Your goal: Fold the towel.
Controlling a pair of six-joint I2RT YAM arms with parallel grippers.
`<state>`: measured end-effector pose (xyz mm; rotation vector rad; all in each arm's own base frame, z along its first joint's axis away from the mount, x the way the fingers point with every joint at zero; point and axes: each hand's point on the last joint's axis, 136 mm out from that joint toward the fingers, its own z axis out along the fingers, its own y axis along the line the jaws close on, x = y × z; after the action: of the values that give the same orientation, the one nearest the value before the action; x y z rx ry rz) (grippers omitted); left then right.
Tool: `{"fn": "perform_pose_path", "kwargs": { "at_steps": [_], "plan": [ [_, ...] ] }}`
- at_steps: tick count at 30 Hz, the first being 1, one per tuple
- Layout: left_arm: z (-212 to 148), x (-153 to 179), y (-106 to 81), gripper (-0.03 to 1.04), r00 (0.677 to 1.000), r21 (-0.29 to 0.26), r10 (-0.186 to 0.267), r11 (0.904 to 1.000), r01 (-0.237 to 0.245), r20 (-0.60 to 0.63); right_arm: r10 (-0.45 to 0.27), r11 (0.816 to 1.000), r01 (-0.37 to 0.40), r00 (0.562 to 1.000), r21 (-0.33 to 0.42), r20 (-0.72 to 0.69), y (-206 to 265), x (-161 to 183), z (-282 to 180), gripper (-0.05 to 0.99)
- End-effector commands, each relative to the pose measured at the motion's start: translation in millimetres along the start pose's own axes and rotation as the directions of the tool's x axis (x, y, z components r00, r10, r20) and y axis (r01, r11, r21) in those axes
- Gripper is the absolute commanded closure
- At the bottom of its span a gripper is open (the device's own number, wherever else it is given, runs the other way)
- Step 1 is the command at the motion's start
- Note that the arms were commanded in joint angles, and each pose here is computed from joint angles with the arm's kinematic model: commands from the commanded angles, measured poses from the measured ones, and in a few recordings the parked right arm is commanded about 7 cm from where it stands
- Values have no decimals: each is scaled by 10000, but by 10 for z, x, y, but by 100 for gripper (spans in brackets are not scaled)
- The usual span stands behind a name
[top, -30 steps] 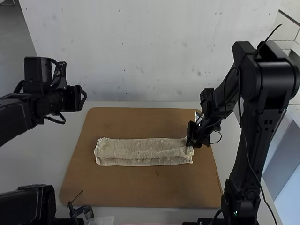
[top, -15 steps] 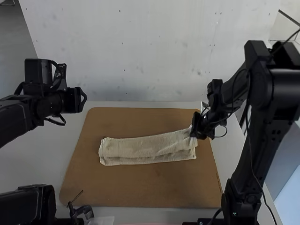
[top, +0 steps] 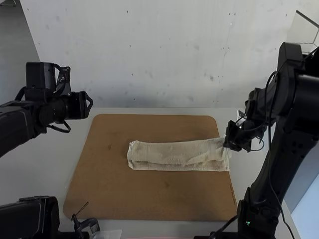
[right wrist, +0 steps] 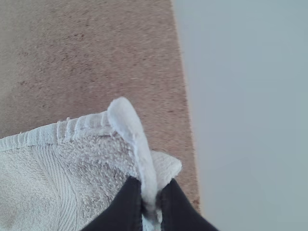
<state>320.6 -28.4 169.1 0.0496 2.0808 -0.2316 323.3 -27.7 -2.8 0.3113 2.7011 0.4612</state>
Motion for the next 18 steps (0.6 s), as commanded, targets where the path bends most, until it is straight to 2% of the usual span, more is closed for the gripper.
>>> {"fn": "perform_pose_path", "kwargs": {
  "at_steps": [1,11,18],
  "plan": [
    [-7,30,-33,40,10000,154,-69,9999,68,63,-292,9995,287,9987,129,407,-162,-125,-128,91],
    [9,55,-34,40,10000,181,-81,9998,81,1,73,9964,-155,9952,834,976,-791,-330,-426,91],
    [19,80,-33,40,9999,197,-139,9997,139,14,308,9936,-433,9926,1045,1178,-1059,-400,-455,91]
  ]
}}
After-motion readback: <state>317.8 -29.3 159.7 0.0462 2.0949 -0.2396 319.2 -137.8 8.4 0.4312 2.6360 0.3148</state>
